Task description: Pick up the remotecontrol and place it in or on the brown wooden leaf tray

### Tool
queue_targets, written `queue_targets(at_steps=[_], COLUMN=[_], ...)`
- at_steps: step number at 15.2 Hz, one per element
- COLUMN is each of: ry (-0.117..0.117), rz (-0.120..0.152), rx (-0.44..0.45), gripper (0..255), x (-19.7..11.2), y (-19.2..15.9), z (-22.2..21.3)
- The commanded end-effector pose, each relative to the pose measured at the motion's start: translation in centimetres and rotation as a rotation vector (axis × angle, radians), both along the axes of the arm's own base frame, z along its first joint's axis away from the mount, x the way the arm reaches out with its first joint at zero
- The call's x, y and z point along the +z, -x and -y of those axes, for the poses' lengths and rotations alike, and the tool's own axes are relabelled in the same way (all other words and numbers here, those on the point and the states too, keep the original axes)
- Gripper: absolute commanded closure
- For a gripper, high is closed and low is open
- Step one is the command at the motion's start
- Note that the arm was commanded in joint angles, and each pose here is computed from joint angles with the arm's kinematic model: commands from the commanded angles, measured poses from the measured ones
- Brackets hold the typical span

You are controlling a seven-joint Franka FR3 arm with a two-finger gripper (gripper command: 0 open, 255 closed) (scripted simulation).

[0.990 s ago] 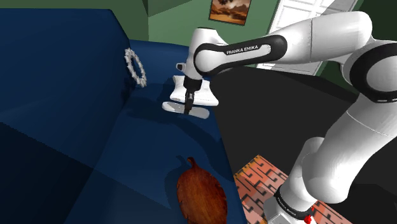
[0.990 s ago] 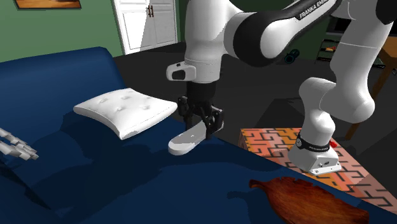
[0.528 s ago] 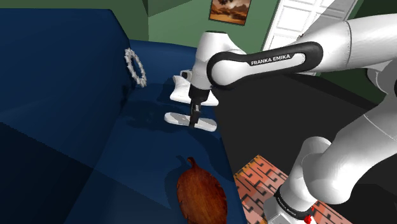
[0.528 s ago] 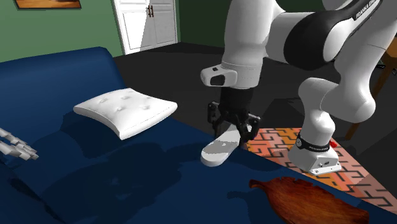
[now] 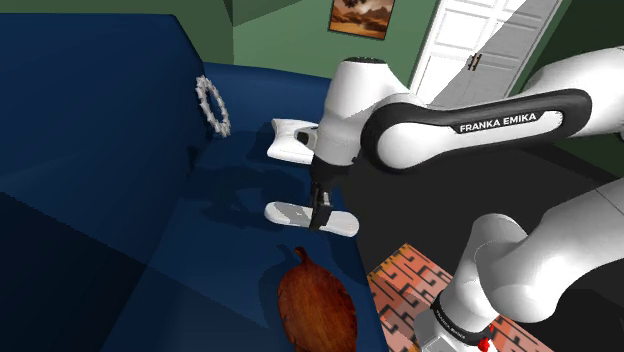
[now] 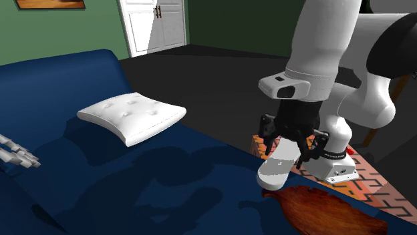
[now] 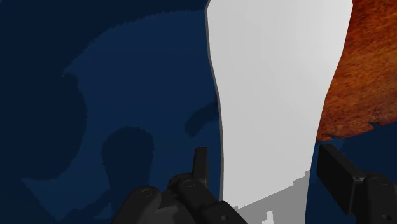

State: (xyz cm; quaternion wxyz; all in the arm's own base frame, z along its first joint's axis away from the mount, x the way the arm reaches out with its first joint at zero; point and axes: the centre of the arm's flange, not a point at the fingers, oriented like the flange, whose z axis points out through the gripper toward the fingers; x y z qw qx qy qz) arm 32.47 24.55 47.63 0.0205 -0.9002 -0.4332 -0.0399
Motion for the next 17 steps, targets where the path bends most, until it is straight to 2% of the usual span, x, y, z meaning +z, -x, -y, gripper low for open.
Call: queue_targets(at_steps=[1,8,17], ry=[0.000,0.000,0.000], rz=[0.001,0.001,0.001], rx=[-0.001,-0.001,-0.001], gripper=[255,255,255], x=[0.2,0.3,-4.5], y=[2.3,10.6,10.6], z=[-1.2,-5.1,-5.1])
